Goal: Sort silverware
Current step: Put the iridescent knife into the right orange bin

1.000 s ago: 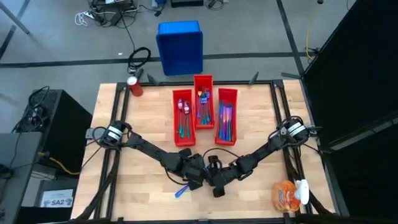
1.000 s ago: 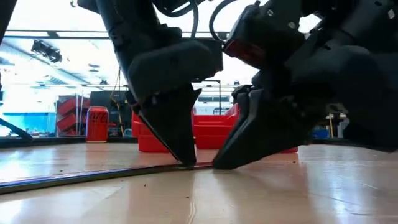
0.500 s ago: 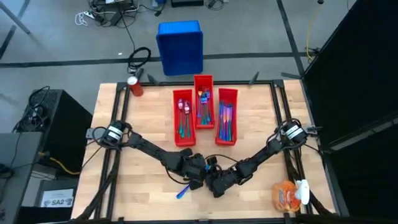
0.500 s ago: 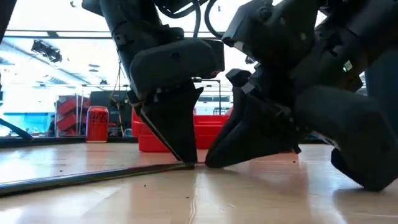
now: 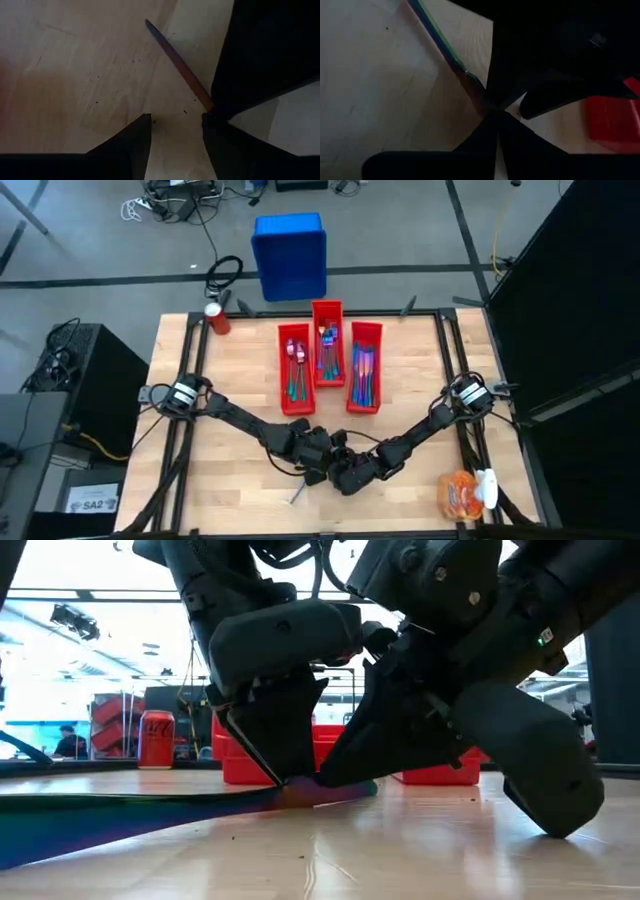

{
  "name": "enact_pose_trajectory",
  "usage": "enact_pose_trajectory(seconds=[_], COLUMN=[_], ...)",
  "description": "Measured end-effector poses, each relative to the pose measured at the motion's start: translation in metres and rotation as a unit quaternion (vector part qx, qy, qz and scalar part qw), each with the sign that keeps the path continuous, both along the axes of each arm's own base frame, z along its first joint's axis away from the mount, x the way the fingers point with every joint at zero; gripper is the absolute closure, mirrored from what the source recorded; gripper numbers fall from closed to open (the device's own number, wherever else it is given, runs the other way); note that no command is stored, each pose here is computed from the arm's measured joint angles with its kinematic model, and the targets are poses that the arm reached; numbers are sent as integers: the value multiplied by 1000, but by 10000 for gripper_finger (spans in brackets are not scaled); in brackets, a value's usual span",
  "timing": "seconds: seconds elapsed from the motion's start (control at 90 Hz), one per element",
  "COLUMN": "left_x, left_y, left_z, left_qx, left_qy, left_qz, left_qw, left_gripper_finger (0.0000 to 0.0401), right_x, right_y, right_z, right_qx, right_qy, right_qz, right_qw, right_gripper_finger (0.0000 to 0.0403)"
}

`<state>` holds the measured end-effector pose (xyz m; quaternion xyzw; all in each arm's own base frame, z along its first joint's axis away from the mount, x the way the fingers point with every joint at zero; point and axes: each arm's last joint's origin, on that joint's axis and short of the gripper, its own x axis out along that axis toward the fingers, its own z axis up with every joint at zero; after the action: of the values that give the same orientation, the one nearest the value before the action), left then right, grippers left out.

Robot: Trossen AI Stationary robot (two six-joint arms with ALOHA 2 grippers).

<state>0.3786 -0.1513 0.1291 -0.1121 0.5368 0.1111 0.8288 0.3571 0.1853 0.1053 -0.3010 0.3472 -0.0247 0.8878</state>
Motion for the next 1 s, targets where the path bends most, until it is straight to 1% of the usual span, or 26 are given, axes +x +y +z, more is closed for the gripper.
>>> enact_pose_trajectory(seconds=[0.4, 0.5, 0.611, 0.867, 1.0], left_x=[0, 0, 0, 1, 2], left_y=[1, 1, 1, 0, -1], left_z=[0, 0, 0, 0, 1], left_qx=[1, 1, 1, -6, -10], left_qy=[1, 1, 1, -2, -7], left_qz=[-6, -6, -6, -9, -12], left_qw=[1000, 1000, 1000, 1000, 1000], left_gripper_finger=[241, 241, 241, 241, 241], right_x=[-1, -1, -1, -2, 0], right_y=[-1, -1, -2, -3, -7], right_z=[0, 0, -1, -1, -1], right_qx=[0, -2, -5, -9, -7], right_qy=[6, 8, 13, 16, 18], right_qz=[-2, -3, -4, -7, -11], right_qw=[1000, 1000, 1000, 1000, 1000], right_gripper_finger=[402, 396, 376, 308, 282])
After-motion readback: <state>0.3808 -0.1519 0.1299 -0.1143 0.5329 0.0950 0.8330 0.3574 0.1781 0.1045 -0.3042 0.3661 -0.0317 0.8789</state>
